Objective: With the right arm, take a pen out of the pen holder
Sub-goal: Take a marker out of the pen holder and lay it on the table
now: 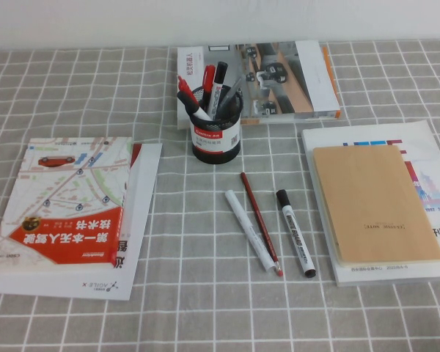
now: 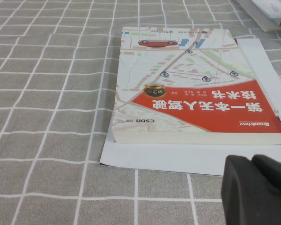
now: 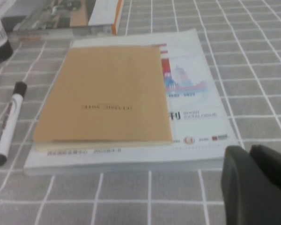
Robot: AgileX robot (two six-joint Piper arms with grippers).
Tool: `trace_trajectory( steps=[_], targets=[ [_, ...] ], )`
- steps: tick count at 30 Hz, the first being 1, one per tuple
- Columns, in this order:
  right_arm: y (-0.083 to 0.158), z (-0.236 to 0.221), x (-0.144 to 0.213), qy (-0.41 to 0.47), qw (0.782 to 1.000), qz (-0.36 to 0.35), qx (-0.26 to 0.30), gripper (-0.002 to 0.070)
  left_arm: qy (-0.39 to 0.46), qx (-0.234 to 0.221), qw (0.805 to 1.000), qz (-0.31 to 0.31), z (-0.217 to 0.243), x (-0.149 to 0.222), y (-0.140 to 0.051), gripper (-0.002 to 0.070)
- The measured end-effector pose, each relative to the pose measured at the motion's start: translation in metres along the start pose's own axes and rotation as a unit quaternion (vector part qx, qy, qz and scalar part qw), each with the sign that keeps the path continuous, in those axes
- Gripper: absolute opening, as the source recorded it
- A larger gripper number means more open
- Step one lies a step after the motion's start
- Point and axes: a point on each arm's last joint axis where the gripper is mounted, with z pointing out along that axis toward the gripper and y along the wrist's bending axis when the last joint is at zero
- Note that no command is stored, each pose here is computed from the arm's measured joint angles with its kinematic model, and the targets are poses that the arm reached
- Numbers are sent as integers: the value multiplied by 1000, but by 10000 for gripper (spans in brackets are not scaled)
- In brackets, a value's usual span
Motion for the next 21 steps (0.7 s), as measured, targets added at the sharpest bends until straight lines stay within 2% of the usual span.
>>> trace_trajectory(
  steps=[10,21],
  targets=[
    [0,0,4,20,998,-51,0,-12,0,0,1000,0,0,0,0,-3],
    [0,0,4,19,999,-50,-3,-12,0,0,1000,0,0,0,0,-3]
  ],
)
